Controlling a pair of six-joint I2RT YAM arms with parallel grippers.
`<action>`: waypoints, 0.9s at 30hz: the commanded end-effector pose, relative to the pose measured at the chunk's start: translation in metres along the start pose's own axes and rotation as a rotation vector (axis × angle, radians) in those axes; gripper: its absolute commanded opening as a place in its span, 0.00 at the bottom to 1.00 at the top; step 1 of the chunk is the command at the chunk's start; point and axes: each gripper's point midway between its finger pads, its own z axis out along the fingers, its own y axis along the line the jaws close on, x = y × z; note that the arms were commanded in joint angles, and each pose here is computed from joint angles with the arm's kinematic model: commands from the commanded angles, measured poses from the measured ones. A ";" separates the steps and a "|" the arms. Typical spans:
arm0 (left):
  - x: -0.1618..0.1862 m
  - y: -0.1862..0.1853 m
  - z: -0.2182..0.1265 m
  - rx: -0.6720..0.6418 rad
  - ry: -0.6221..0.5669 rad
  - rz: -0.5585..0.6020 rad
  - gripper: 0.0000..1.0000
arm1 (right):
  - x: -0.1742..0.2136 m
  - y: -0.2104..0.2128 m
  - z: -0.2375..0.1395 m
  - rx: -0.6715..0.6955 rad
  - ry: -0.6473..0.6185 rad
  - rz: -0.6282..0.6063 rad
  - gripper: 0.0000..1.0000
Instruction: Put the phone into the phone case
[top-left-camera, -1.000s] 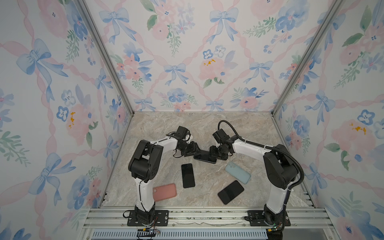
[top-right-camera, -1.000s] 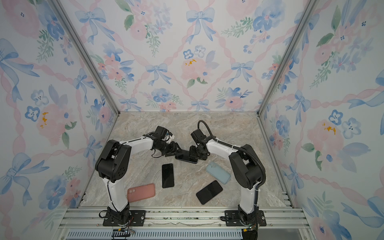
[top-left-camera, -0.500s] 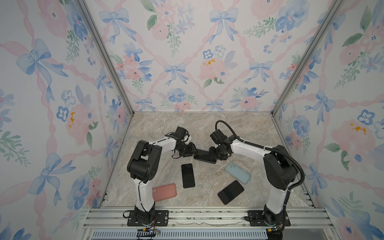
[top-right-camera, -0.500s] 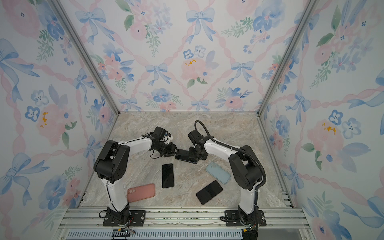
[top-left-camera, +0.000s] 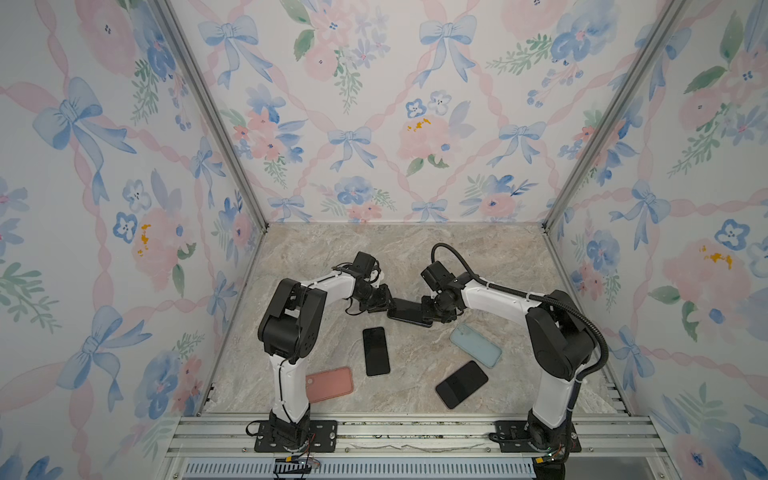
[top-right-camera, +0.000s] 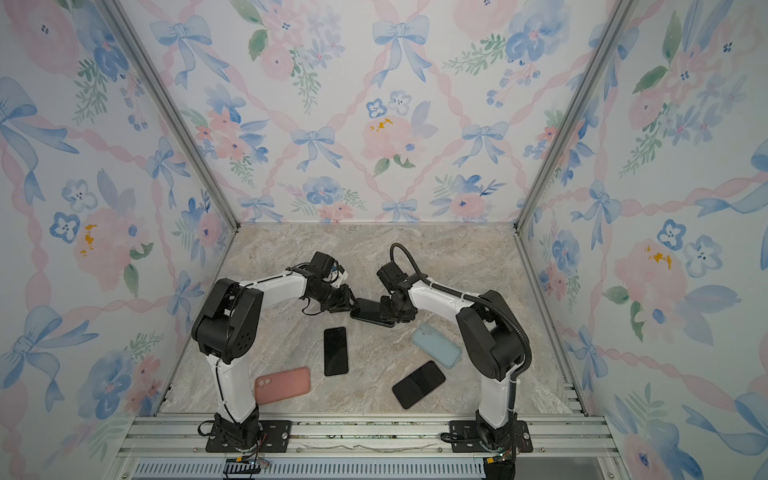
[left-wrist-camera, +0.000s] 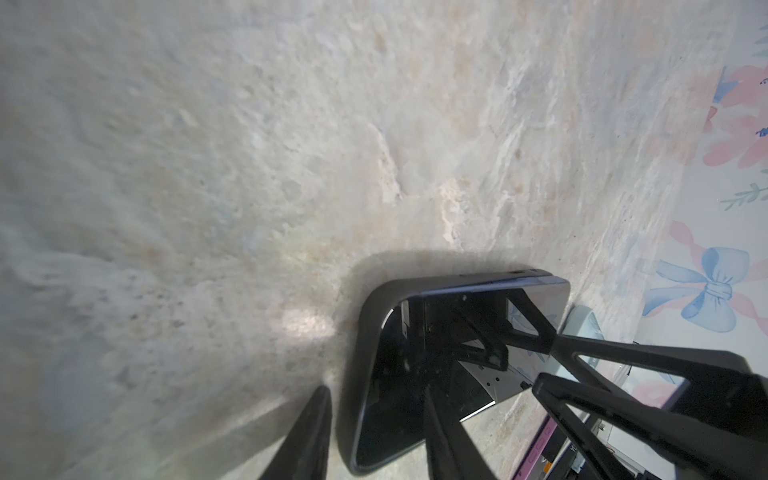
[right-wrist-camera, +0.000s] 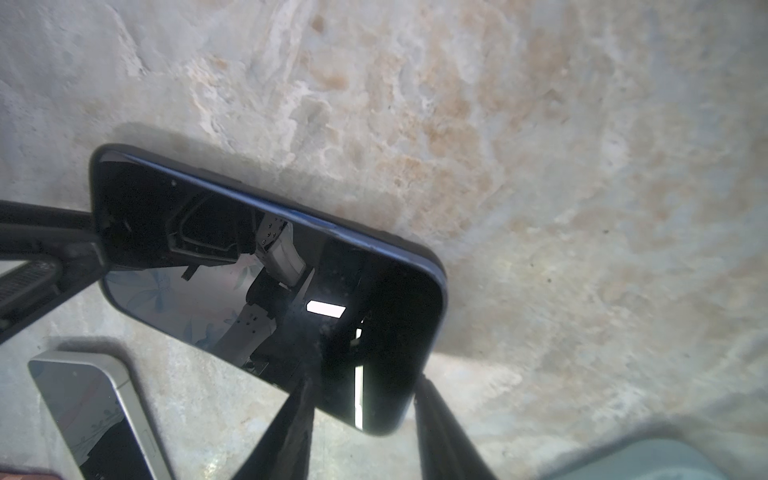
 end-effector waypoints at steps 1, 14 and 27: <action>0.004 0.001 0.007 -0.005 0.036 0.002 0.38 | 0.004 0.001 0.004 -0.021 0.016 0.003 0.39; 0.008 -0.010 0.012 0.022 0.055 0.016 0.30 | 0.009 0.021 0.016 -0.090 0.037 0.014 0.31; 0.009 -0.015 0.013 0.031 0.059 0.023 0.24 | 0.018 0.048 0.028 -0.147 0.055 0.014 0.28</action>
